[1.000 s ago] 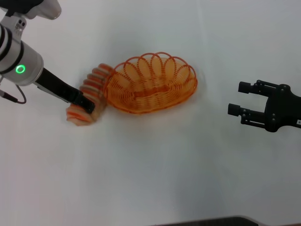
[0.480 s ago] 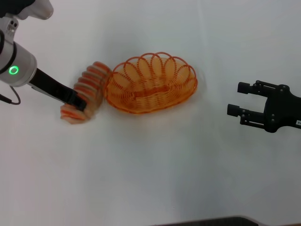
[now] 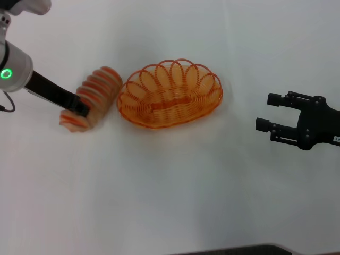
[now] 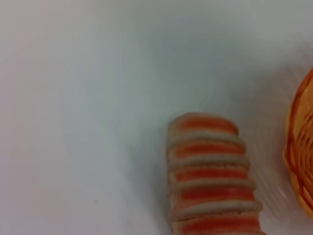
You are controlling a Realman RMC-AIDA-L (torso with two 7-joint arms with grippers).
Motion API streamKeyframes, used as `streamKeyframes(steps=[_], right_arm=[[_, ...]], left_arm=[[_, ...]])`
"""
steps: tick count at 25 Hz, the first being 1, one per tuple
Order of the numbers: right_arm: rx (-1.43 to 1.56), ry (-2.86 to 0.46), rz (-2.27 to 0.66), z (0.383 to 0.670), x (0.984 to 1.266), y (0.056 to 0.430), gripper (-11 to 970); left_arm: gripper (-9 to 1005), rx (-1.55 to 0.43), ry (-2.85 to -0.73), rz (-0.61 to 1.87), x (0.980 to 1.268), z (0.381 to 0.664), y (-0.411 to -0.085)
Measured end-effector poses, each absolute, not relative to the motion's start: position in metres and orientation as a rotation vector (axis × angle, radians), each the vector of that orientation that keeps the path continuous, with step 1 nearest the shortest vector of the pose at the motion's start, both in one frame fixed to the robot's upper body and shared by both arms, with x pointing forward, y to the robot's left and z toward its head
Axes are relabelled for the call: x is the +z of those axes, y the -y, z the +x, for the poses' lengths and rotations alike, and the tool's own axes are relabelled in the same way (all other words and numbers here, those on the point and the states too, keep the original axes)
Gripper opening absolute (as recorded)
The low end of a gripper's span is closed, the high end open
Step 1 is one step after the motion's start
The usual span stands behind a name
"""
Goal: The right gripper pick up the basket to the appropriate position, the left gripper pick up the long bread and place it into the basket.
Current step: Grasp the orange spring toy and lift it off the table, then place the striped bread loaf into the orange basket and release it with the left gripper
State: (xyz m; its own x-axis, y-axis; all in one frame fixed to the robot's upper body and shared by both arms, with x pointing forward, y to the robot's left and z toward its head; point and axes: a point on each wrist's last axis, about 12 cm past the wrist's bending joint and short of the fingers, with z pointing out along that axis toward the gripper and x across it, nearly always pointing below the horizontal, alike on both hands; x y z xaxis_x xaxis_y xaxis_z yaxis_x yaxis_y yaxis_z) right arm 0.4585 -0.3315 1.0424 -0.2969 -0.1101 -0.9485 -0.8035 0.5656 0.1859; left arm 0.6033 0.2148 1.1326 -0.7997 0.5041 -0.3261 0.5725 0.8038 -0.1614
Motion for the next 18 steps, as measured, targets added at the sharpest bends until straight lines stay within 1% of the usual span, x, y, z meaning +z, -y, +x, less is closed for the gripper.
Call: streamKeyframes(steps=[5, 12, 18], right_arm=[[0.833, -1.757, -0.758, 0.459, 1.042, 0.331, 745], [0.839, -1.752, -0.763, 0.46, 1.043, 0.33, 745], [0.839, -1.751, -0.764, 0.46, 1.043, 0.33, 745]], left_arm=[[397, -0.344, -2.674, 0.843, 1.142, 0.606, -0.222], [344, -0.342, -2.574, 0.903, 1.165, 0.609, -0.229], [299, -0.404, -2.466, 1.005, 1.181, 0.607, -0.224]])
